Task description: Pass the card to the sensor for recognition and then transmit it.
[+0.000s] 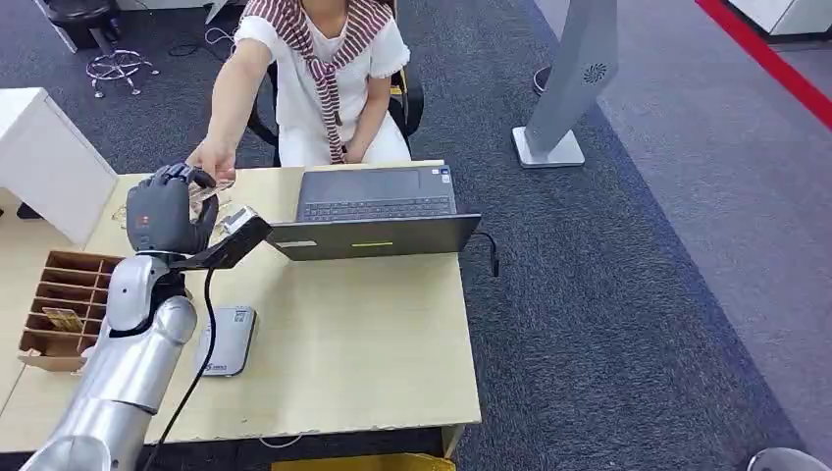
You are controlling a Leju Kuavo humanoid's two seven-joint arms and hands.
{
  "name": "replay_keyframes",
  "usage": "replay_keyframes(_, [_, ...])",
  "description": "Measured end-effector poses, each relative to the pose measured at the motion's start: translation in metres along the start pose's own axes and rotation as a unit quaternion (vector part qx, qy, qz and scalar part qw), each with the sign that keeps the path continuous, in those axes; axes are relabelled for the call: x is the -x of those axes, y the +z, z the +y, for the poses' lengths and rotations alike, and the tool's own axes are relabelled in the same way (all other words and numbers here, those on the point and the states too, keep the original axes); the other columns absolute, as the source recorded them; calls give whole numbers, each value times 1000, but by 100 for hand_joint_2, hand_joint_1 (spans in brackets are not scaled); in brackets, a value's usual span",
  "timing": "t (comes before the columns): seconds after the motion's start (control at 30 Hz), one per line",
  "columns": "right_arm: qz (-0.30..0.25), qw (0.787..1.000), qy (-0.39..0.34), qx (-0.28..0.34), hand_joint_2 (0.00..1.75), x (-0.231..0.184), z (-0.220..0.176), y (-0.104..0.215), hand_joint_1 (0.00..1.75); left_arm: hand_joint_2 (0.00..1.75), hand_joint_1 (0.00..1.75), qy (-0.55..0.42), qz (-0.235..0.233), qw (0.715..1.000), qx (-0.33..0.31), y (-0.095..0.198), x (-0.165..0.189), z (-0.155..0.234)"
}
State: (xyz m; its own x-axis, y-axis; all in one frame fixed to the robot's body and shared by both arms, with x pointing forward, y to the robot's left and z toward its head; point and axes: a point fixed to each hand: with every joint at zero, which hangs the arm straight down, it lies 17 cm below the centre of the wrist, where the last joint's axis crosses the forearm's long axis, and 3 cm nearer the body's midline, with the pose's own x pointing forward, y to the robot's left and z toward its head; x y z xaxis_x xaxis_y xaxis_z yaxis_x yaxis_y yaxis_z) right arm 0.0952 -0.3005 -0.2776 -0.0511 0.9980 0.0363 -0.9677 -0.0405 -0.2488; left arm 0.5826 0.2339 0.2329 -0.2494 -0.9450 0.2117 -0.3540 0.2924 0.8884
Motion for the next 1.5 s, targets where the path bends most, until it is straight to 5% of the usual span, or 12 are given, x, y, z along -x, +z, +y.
replay_keyframes(0.67, [-4, 1000, 14, 0, 175, -1, 0, 0, 0, 175, 175, 14, -9, 1000, -11, 1, -6, 3])
replay_keyframes(1.27, [-4, 1000, 13, 2, 175, -1, 0, 0, 0, 175, 175, 27, -30, 998, -55, 29, -13, 12])
replay_keyframes(1.5, [-3, 1000, 8, 11, 175, -1, 5, 0, 0, 175, 175, 82, -60, 988, -121, 87, -25, 29])
